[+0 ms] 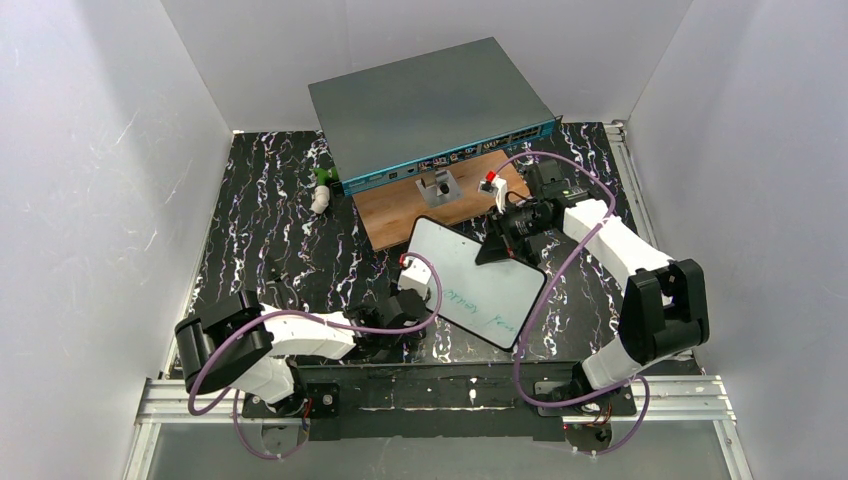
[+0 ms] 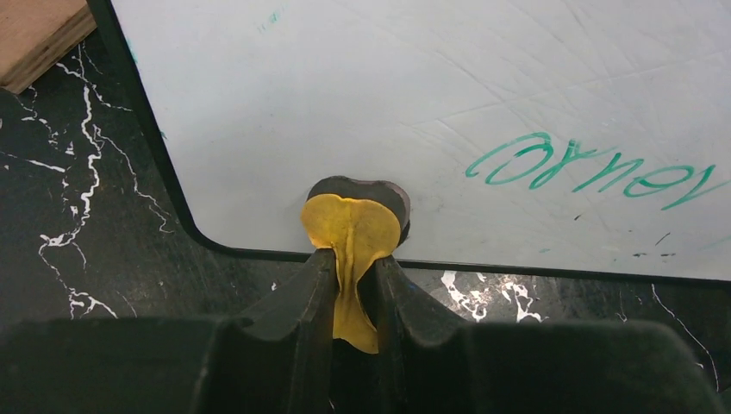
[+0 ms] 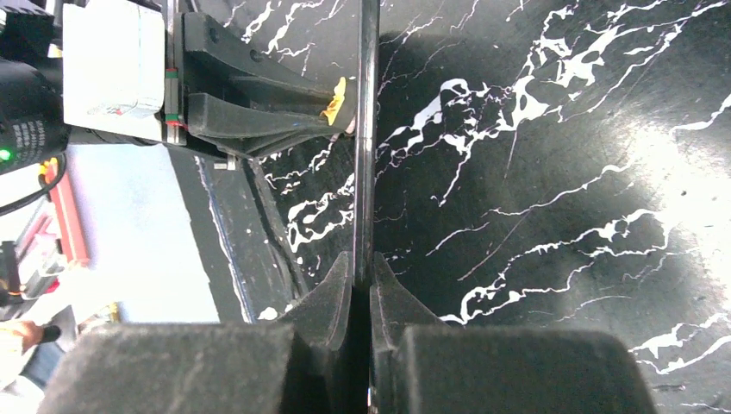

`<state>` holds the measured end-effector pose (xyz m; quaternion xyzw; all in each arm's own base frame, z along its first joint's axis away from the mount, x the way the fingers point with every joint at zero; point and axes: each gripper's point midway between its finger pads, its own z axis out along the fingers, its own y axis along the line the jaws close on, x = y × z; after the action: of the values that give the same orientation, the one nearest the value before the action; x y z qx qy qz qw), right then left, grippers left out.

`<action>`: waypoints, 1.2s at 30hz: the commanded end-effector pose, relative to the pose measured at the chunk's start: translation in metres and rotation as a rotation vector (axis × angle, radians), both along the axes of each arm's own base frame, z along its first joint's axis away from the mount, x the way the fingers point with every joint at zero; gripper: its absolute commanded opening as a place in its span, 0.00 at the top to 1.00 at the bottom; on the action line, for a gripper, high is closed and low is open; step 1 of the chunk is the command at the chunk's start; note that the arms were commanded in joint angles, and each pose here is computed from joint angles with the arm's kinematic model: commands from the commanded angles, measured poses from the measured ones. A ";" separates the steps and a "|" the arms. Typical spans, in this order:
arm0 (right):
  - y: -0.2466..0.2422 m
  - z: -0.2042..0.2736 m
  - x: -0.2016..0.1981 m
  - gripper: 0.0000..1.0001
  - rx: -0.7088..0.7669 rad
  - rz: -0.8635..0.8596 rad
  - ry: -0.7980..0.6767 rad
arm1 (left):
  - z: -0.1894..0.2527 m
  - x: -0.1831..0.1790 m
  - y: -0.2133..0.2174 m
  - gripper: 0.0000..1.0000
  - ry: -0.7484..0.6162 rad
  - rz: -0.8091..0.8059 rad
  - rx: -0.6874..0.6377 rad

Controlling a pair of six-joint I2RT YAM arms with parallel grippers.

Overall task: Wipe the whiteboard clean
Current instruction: Erase the whiteboard at the center of the board.

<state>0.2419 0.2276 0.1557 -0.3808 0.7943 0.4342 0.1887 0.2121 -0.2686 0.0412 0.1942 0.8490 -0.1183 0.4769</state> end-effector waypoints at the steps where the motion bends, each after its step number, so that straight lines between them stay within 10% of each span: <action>1: 0.014 0.009 -0.022 0.99 0.108 0.060 0.115 | -0.013 0.005 0.034 1.00 -0.004 0.096 0.097; 11: 0.013 0.020 -0.018 0.99 0.204 0.019 0.219 | -0.006 0.026 0.070 1.00 -0.115 0.162 0.240; 36: 0.010 0.030 -0.011 0.99 0.334 -0.033 0.349 | 0.010 -0.006 -0.006 1.00 -0.087 -0.121 -0.071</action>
<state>0.2449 0.2226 0.1384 -0.2522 0.8087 0.5153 0.1295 0.2155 -0.2526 0.0410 0.2475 0.8145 -0.1054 0.5140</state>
